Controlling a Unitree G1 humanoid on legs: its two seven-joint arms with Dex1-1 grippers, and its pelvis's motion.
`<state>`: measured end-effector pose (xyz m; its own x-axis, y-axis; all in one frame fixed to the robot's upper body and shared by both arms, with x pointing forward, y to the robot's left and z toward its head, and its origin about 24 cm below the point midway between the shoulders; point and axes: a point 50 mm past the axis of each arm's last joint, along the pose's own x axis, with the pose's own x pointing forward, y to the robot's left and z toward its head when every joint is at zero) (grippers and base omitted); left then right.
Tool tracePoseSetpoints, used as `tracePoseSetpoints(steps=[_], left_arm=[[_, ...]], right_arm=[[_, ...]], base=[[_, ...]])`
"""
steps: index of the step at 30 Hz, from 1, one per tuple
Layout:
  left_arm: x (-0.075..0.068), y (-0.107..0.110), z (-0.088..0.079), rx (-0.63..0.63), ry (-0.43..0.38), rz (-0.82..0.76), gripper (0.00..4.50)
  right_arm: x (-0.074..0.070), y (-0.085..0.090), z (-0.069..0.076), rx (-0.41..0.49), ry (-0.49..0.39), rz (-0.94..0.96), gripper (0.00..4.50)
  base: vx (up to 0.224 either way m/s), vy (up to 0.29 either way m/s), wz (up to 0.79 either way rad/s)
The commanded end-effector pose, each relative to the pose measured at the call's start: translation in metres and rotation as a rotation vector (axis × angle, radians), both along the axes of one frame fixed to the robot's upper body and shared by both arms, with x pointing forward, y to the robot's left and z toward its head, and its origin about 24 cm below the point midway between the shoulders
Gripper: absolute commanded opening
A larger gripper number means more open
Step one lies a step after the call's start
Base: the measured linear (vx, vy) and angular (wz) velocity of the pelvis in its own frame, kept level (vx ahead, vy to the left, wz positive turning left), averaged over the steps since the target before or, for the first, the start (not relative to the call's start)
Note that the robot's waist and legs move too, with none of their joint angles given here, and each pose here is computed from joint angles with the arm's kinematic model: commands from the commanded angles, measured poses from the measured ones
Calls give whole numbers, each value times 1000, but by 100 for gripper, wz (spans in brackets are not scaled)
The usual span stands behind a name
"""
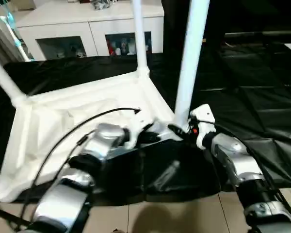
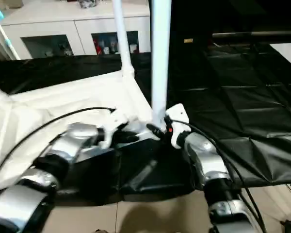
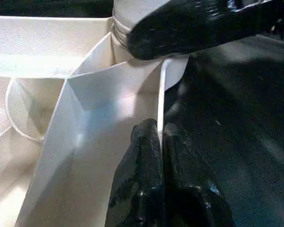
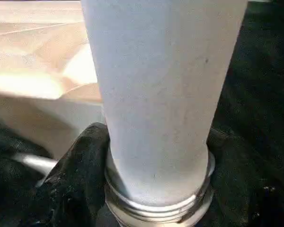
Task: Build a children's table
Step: Rotate leg to tighten
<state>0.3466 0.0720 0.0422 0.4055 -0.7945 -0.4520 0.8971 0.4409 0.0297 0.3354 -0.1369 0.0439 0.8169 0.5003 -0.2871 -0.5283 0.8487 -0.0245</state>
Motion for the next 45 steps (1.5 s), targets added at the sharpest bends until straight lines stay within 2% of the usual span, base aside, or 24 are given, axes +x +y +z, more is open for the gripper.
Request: tracePoseSetpoints(steps=[1,5,10,13,15,17,20,21,24,27,30,34,42,45], left_arm=[[1,-9,-9,-2,17,122,0],[5,-19,-5,11,-13,161,0],[4,-20,-7,18,-16,148,0],[3,-16,-8,16,-15,130,0],[3,-13,-9,16,-10,125,0],[2,-10,-9,13,-14,92,0],[-1,0,-9,16,-3,37,0],[-2,2,-9,18,-6,21,0],[-2,9,-9,19,-6,12,0],[-3,13,-8,10,-5,-21,0],[-10,20,-4,-34,-6,-137,0],[-20,30,-2,-62,34,-270,0],[-23,39,-1,-64,47,-295,0],[-24,39,0,-65,49,-301,0]], right_arm=[[-2,22,-13,-5,75,-25,269],[4,29,-20,-56,103,-148,269],[6,37,-13,-31,72,-111,268],[6,36,-11,-11,58,-92,268],[6,32,-10,15,61,-87,324],[6,28,-8,35,61,-84,338],[6,13,-4,-22,24,-38,360],[5,10,-3,-43,17,-14,381],[1,2,-3,-100,5,63,381],[-2,-5,3,-82,-14,127,381],[-8,-14,13,-70,-46,236,381],[-14,-24,16,-87,-49,307,381],[-25,-25,17,-49,-26,409,381],[-27,-23,16,-41,-20,430,354]], base=[[0,0,0],[0,0,0],[0,0,0],[0,0,0],[0,0,0],[0,0,0],[0,0,0],[0,0,0],[0,0,0],[0,0,0],[0,0,0],[0,0,0],[0,0,0],[0,0,0]])
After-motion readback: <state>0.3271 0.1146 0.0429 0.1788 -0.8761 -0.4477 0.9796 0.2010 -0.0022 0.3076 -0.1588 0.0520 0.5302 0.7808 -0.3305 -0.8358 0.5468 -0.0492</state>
